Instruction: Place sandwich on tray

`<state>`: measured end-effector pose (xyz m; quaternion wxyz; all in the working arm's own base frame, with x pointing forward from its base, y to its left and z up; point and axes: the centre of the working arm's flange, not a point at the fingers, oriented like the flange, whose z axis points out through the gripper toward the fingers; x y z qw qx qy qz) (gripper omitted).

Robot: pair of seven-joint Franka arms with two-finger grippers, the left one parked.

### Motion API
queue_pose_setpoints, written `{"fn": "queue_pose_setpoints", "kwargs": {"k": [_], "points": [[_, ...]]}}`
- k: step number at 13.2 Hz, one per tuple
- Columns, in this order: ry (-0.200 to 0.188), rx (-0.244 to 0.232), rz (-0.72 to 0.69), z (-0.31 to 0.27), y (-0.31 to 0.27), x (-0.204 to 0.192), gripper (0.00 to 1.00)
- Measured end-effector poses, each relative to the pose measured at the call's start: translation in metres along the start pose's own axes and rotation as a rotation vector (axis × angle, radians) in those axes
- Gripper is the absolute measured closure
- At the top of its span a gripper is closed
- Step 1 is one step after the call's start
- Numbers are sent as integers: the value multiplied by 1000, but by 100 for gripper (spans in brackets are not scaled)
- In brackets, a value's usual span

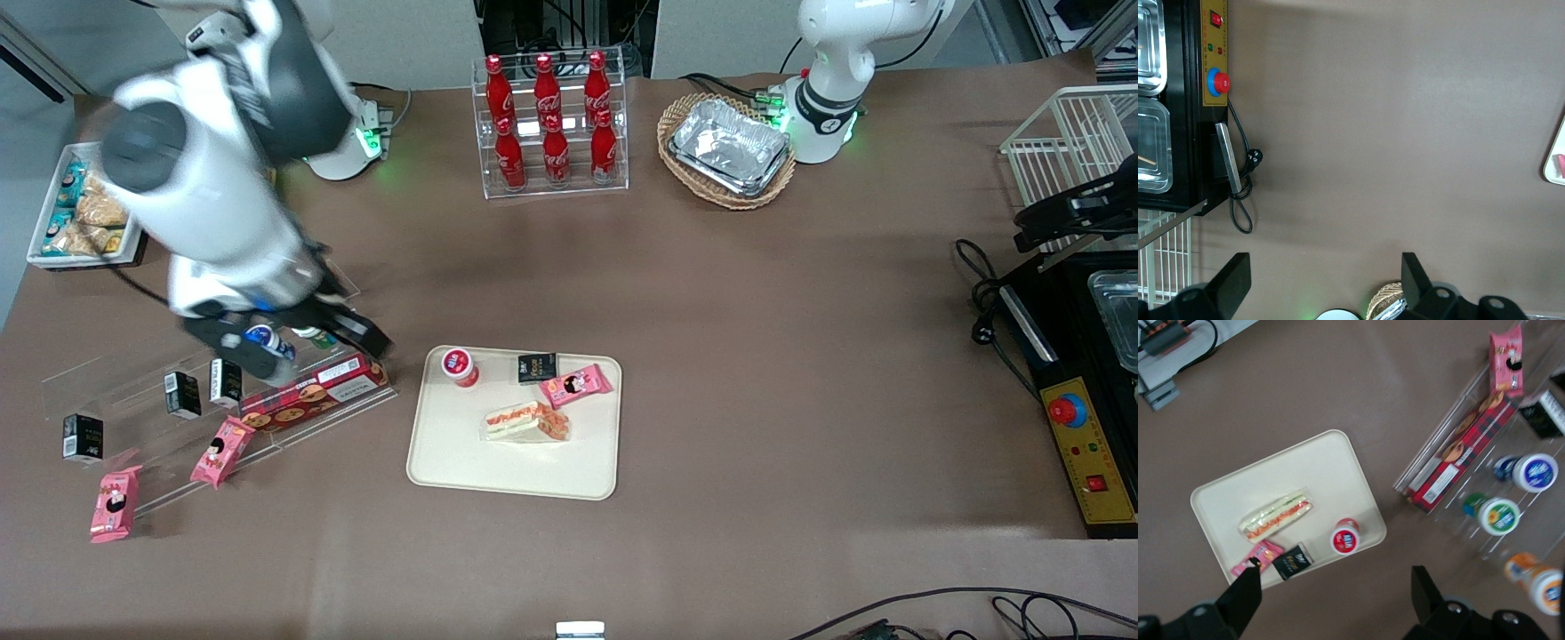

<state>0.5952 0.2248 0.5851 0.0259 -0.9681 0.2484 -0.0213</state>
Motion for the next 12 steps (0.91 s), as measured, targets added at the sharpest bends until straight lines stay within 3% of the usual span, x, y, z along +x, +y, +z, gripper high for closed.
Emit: {"fn": "queue_pose_setpoints", "kwargs": {"k": [2, 5, 9, 12], "points": [[-8, 28, -130, -30, 50, 26, 0], [14, 43, -254, -58, 114, 43, 0], [49, -1, -386, -74, 179, 55, 0], [51, -16, -490, -74, 224, 80, 0]]}}
